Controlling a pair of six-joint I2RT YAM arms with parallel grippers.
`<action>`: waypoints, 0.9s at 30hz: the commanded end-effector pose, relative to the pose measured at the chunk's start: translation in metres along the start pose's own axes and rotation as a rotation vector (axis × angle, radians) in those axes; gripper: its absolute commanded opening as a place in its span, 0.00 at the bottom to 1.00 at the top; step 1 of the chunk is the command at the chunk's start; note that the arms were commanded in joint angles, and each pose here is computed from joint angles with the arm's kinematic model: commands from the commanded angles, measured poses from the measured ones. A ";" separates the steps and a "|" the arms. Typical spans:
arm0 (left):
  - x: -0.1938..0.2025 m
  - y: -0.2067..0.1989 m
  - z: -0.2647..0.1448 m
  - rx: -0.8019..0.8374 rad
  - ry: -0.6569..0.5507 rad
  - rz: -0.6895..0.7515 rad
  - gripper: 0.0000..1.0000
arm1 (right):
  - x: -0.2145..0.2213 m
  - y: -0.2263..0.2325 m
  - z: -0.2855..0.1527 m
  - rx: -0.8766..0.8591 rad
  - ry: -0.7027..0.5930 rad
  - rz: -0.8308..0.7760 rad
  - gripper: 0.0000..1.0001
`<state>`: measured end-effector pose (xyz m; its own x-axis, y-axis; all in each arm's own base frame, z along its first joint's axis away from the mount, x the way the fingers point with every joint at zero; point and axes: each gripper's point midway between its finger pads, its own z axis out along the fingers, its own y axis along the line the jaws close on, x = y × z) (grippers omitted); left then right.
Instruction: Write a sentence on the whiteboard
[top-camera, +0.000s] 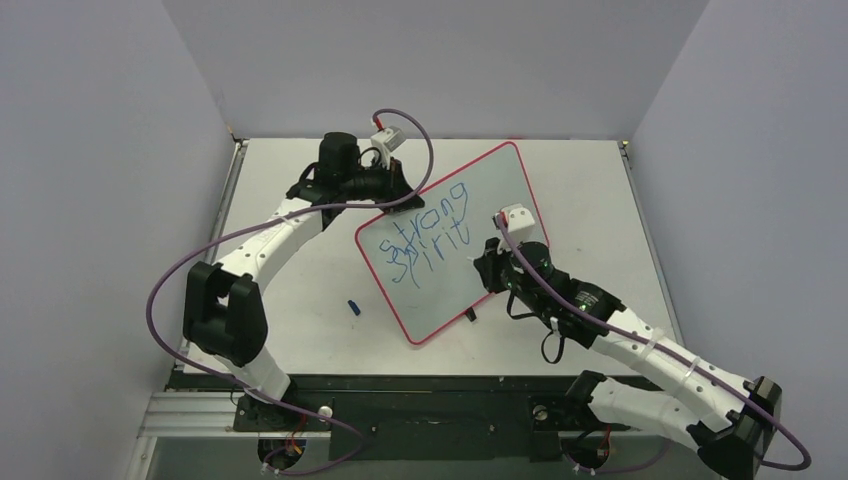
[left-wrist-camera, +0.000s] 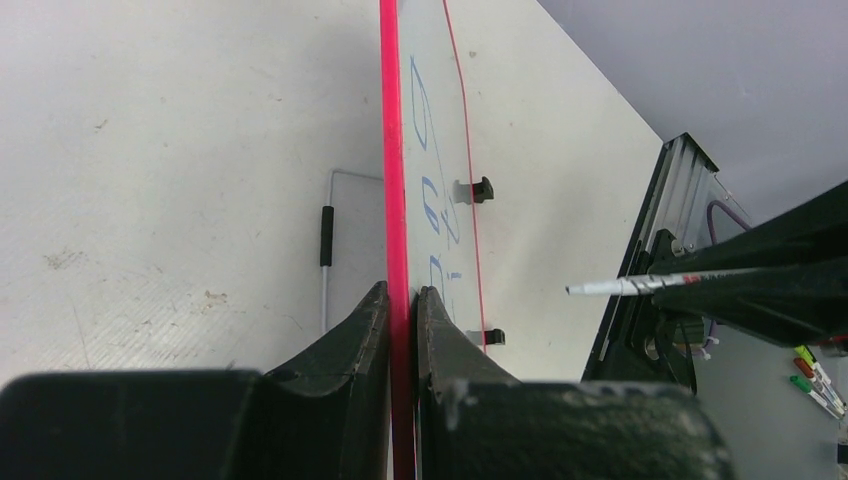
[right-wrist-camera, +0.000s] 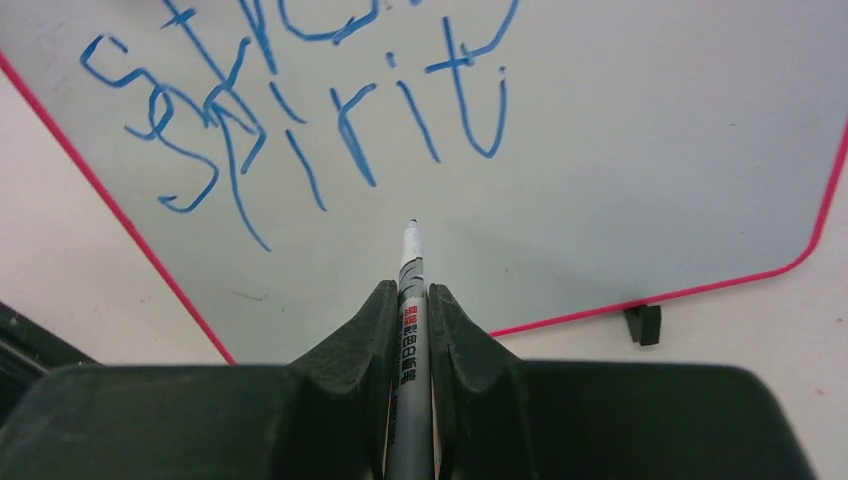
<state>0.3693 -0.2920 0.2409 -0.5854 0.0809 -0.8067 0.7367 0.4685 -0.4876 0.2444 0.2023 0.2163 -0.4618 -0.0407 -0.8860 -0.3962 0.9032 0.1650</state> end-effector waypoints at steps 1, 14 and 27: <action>-0.008 -0.009 -0.007 -0.001 -0.044 0.106 0.00 | -0.008 0.022 0.000 -0.065 -0.081 -0.023 0.00; 0.004 0.003 -0.006 -0.031 -0.031 0.103 0.00 | 0.042 0.093 0.009 -0.290 -0.060 -0.168 0.00; 0.001 0.011 -0.006 -0.041 -0.036 0.102 0.00 | 0.065 0.132 0.024 -0.350 -0.020 -0.241 0.00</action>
<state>0.3697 -0.2831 0.2354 -0.5792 0.0582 -0.8131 0.7214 0.5010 -0.4781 0.1761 0.3084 0.1464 -0.3573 -0.2792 -0.8913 -0.7255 0.6839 0.0766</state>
